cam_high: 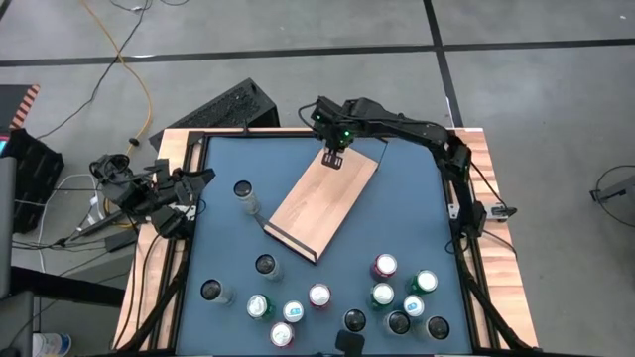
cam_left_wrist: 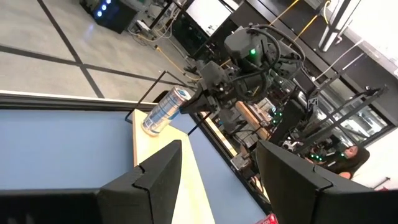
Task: Place canned beverage on shelf
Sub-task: Put the middle blue soda can on the shelf, then put right blue soda can on the shelf aligned with the other blue soda can
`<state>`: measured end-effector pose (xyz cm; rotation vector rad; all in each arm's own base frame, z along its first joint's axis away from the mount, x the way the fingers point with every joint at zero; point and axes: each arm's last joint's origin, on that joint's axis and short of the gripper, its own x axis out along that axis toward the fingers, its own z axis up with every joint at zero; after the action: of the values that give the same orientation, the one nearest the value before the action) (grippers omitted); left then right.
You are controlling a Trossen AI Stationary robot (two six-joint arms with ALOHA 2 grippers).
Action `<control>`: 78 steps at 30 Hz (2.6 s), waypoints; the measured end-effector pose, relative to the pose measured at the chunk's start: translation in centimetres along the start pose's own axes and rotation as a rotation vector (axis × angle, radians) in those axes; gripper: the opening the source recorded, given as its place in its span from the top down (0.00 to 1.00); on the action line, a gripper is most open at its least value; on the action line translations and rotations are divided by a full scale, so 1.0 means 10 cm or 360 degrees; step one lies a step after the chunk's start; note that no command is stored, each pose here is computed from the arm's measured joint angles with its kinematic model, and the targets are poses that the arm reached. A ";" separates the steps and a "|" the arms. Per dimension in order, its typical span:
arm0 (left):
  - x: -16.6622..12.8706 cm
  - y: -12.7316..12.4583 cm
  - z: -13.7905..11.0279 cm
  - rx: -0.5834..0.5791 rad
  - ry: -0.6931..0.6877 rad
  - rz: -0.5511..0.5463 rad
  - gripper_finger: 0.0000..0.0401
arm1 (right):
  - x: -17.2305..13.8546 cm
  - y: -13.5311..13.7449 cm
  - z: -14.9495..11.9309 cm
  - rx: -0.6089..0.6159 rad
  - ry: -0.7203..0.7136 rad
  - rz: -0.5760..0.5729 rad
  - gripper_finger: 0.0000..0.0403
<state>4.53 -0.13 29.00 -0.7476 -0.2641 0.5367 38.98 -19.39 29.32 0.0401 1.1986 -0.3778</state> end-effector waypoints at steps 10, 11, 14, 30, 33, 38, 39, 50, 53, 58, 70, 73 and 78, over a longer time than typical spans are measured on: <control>0.00 0.01 0.00 0.0018 -0.0008 0.0019 0.52 | 0.01 -0.06 0.00 0.0022 -0.0021 -0.0021 1.00; 0.00 0.01 0.00 0.0020 -0.0011 0.0024 0.52 | 0.00 -0.05 0.01 0.0018 -0.0028 -0.0019 1.00; 0.00 0.01 -0.01 0.0021 -0.0011 0.0024 0.52 | -0.11 0.02 0.04 -0.0009 -0.0034 -0.0008 1.00; 0.00 0.01 -0.01 0.0039 0.0017 -0.0010 0.52 | -2.17 1.25 -0.80 -0.0029 -0.0137 0.0549 1.00; 0.00 0.00 -0.02 0.0048 0.0054 -0.0058 0.52 | -2.34 1.50 -1.04 0.0065 -0.0099 0.0628 0.97; 0.00 -0.02 -0.03 0.0048 0.0116 -0.0139 0.52 | -2.45 1.98 -1.40 0.0150 0.0016 0.0641 0.77; 0.00 -0.02 -0.03 0.0050 0.0122 -0.0148 0.52 | -2.45 2.07 -1.47 0.0167 0.0048 0.0643 0.71; 0.00 -0.02 -0.03 0.0073 0.0132 -0.0162 0.52 | -2.08 3.04 -1.70 0.0248 0.0373 0.0571 0.22; 0.00 -0.01 -0.04 0.0100 0.0138 -0.0156 0.52 | -1.94 3.21 -1.79 0.0199 0.0531 0.0486 0.22; 0.00 0.00 -0.05 0.0124 0.0142 -0.0138 0.52 | -2.02 3.33 -2.01 0.0152 0.0530 0.0377 0.25; 0.00 0.02 -0.04 0.0108 0.0063 -0.0033 0.52 | -2.36 3.32 -2.44 -0.0295 0.0324 0.0445 0.25; 0.00 0.03 -0.04 0.0092 0.0044 -0.0010 0.52 | -2.22 3.29 -2.52 -0.0352 0.0356 0.0377 0.25; 0.00 0.03 -0.03 0.0070 0.0018 0.0023 0.52 | -2.10 3.10 -2.67 -0.0337 0.0318 0.0473 0.25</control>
<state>4.54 -0.14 28.54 -0.7100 -0.2359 0.5499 18.02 21.32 33.43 0.0726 1.4012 0.0156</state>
